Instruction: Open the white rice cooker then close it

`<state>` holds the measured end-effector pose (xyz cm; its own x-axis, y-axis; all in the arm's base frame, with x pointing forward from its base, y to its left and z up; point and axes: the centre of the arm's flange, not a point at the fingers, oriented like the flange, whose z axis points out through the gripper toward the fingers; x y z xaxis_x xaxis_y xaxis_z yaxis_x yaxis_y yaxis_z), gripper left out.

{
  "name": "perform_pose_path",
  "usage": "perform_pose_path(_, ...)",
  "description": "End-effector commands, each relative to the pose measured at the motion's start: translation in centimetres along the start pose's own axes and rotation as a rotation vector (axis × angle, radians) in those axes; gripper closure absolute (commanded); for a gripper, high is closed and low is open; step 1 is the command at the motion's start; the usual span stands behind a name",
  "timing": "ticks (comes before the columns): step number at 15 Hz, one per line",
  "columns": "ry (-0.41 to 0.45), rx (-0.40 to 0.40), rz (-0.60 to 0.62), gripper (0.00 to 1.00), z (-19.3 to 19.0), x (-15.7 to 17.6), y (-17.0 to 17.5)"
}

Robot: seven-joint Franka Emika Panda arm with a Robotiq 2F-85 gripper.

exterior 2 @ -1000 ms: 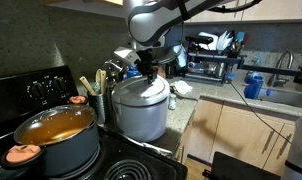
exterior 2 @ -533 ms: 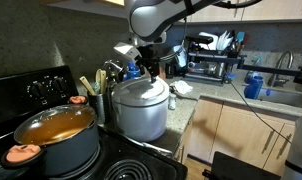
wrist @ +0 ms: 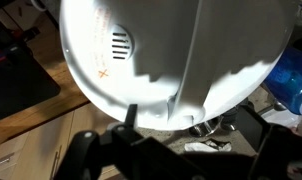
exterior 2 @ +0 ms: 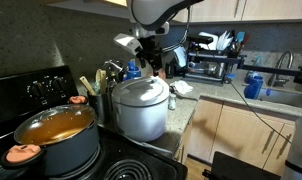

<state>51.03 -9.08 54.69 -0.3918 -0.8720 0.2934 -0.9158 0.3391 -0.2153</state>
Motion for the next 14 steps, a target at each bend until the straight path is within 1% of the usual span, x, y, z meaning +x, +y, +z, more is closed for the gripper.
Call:
perform_pose_path(1, 0.021, 0.009, 0.064, 0.0, -2.1, 0.2, 1.1)
perform_pose_path(4, 0.016, 0.019, 0.093, 0.0, -3.3, 0.2, 1.7)
perform_pose_path(6, 0.014, 0.039, 0.066, 0.0, -3.6, 0.3, 1.9)
perform_pose_path(7, 0.0, 0.028, 0.06, 0.0, -2.8, 0.0, 1.1)
perform_pose_path(14, 0.001, 0.024, 0.057, 0.0, -2.6, -0.1, 1.0)
